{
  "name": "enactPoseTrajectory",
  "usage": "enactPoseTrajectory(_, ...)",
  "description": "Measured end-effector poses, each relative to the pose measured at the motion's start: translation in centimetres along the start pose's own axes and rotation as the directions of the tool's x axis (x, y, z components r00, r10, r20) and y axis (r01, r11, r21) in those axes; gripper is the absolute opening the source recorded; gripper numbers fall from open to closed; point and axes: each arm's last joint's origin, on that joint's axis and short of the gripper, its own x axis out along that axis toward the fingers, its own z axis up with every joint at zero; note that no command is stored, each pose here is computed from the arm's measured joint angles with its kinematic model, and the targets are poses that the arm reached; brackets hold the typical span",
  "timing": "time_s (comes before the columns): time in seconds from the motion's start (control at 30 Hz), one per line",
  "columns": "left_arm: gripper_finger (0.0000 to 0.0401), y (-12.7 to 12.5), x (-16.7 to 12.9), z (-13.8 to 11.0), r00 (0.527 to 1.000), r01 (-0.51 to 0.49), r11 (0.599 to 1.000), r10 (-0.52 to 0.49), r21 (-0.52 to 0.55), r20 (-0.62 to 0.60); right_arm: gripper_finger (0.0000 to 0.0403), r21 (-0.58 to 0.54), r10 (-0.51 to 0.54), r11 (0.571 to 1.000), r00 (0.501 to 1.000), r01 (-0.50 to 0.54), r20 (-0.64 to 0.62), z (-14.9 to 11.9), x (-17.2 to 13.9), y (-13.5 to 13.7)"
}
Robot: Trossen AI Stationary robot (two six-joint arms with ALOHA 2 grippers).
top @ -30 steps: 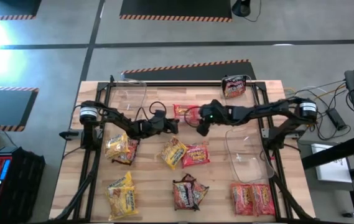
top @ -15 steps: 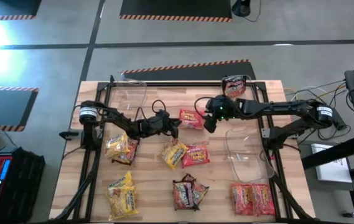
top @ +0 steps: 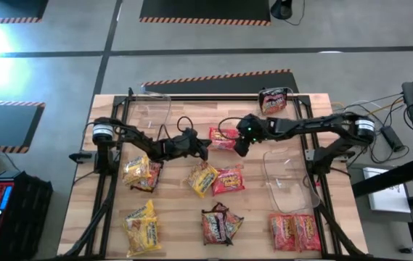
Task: Sort Maruchan noodles
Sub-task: Put the orange noodle pack into the bottom transparent bin
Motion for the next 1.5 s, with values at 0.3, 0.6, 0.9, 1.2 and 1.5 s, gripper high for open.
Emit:
enactPoseTrajectory(0.3,0.0033,0.1,0.0,-0.2,0.999,0.017,0.999,-0.016,0.049,-0.035,0.0157,-0.042,-0.013,0.999,0.999,0.011,-0.052,-0.8,3.1,0.0)
enactPoseTrajectory(0.6,0.0040,-0.9,-0.7,1.4,0.998,0.053,0.996,-0.054,0.073,0.012,0.0157,-0.055,-0.022,0.998,0.996,0.017,-0.085,-1.2,3.8,-0.1)
enactPoseTrajectory(0.9,0.0076,-1.2,-2.1,2.7,0.997,0.007,0.990,0.004,0.139,-0.079,0.0157,-0.060,-0.029,0.998,0.994,0.023,-0.109,-1.6,3.9,-0.2)
enactPoseTrajectory(1.2,0.0175,-0.8,-2.5,2.9,0.978,0.025,1.000,-0.025,-0.002,-0.207,0.0157,-0.081,-0.044,0.996,0.986,0.031,-0.164,-2.5,5.3,-0.3)
enactPoseTrajectory(1.5,0.0203,1.1,-2.1,3.6,0.975,-0.087,0.989,0.059,-0.121,-0.215,0.0157,-0.091,-0.055,0.995,0.978,0.038,-0.203,-3.4,7.0,-0.5)
